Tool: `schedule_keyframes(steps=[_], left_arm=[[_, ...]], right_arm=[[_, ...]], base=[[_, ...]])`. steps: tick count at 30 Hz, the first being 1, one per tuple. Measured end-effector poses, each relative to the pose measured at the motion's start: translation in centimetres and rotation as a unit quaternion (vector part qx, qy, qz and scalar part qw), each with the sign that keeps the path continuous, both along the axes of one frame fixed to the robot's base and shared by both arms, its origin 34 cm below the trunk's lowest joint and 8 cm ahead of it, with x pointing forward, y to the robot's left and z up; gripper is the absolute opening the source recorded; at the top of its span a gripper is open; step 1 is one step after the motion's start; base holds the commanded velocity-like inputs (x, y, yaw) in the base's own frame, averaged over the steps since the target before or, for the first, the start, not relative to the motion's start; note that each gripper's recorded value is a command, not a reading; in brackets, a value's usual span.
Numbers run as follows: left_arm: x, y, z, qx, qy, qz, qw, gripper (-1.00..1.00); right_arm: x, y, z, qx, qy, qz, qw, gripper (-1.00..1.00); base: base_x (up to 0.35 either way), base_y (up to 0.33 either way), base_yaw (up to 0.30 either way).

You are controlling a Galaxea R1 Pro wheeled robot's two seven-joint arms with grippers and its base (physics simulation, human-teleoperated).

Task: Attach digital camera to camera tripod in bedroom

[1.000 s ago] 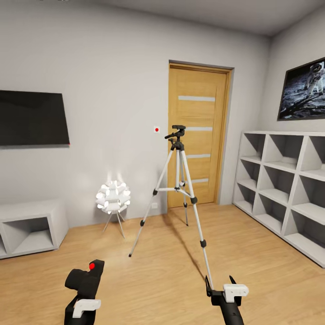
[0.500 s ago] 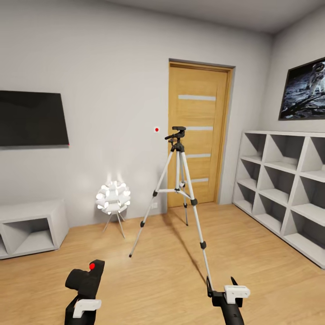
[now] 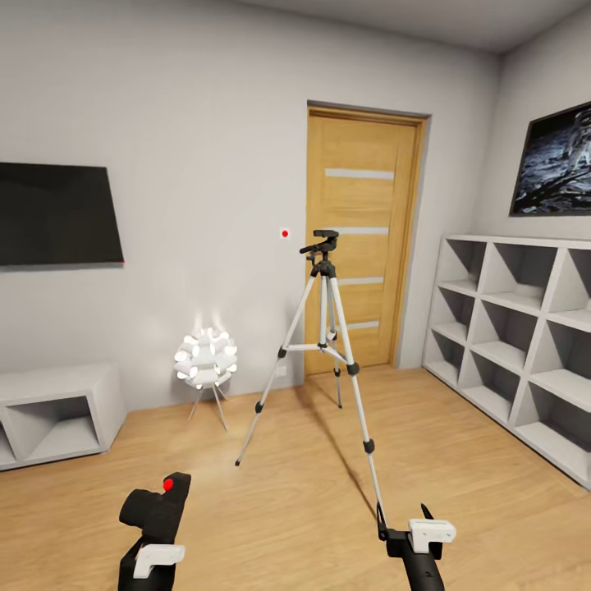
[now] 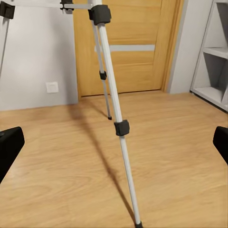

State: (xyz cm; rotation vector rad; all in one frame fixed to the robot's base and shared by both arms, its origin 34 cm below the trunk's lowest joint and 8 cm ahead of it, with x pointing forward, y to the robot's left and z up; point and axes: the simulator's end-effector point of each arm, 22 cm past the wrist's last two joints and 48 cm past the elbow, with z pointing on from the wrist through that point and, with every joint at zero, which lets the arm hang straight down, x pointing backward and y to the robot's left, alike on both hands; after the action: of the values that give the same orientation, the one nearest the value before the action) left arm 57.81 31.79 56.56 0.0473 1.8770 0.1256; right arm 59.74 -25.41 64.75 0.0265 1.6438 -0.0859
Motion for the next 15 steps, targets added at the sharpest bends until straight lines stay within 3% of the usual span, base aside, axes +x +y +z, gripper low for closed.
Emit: schedule_keyframes(steps=[15], left_arm=[[-0.1, 0.0, 1.8, 0.000, 0.013, 0.001, 0.9999, -1.00]], right_arm=[[0.2, 0.0, 1.8, 0.000, 0.012, 0.000, 0.9999, 1.00]], base=[[0.000, 0.000, 0.000]])
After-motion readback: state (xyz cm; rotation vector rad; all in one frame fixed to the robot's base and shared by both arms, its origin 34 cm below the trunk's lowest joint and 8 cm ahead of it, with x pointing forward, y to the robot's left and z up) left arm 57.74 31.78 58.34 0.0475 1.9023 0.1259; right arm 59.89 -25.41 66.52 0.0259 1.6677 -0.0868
